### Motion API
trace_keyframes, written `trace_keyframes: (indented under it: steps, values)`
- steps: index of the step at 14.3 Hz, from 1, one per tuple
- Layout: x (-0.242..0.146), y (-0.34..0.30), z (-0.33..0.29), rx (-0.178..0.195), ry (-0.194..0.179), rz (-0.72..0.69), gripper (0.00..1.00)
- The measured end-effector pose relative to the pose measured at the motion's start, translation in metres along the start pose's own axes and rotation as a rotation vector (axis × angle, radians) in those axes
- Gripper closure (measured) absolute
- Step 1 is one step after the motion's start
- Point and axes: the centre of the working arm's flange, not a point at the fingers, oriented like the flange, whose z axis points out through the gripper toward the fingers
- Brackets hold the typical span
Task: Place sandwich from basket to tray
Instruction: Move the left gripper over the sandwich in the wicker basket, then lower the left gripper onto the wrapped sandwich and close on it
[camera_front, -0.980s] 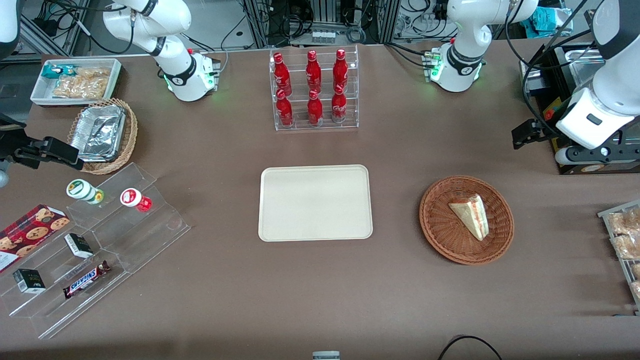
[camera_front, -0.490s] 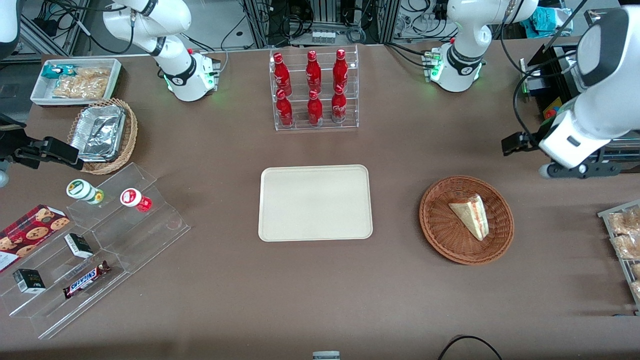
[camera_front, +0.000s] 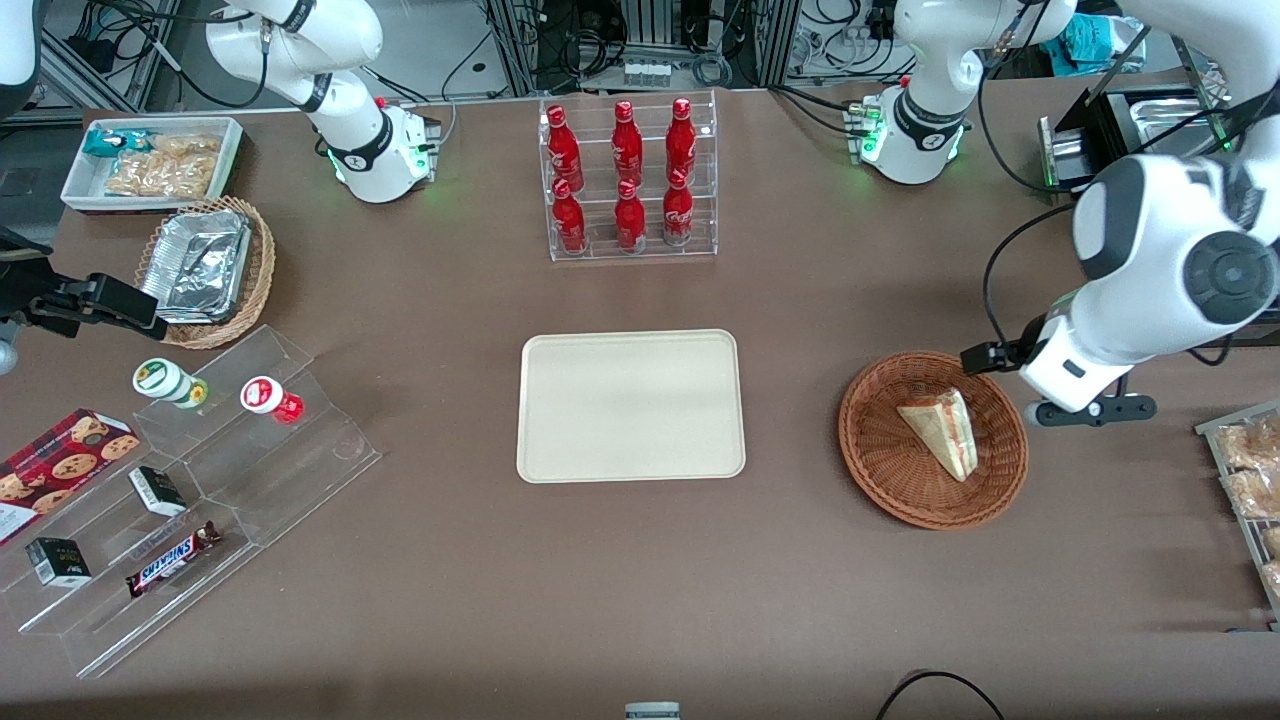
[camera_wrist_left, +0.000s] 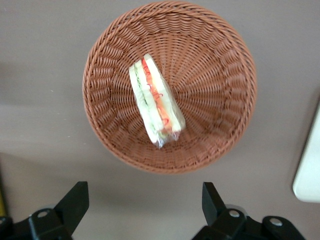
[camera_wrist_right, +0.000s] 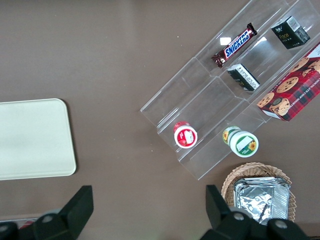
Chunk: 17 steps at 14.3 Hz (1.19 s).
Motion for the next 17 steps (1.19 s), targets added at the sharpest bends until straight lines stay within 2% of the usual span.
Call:
trace_keyframes:
  steps: [3, 9, 11, 14, 16, 17]
  values:
    - [0.000, 0.001, 0.044, -0.017, 0.054, -0.100, 0.00]
    - [0.001, 0.001, 0.098, -0.060, 0.119, -0.363, 0.00]
    - [0.005, 0.002, 0.119, -0.072, 0.125, -0.426, 0.00]
    - [0.009, 0.003, 0.144, -0.074, 0.109, -0.462, 0.00]
    - [0.011, 0.004, 0.156, -0.077, 0.104, -0.500, 0.19]
    - [0.012, 0.004, 0.159, -0.078, 0.100, -0.530, 0.32]
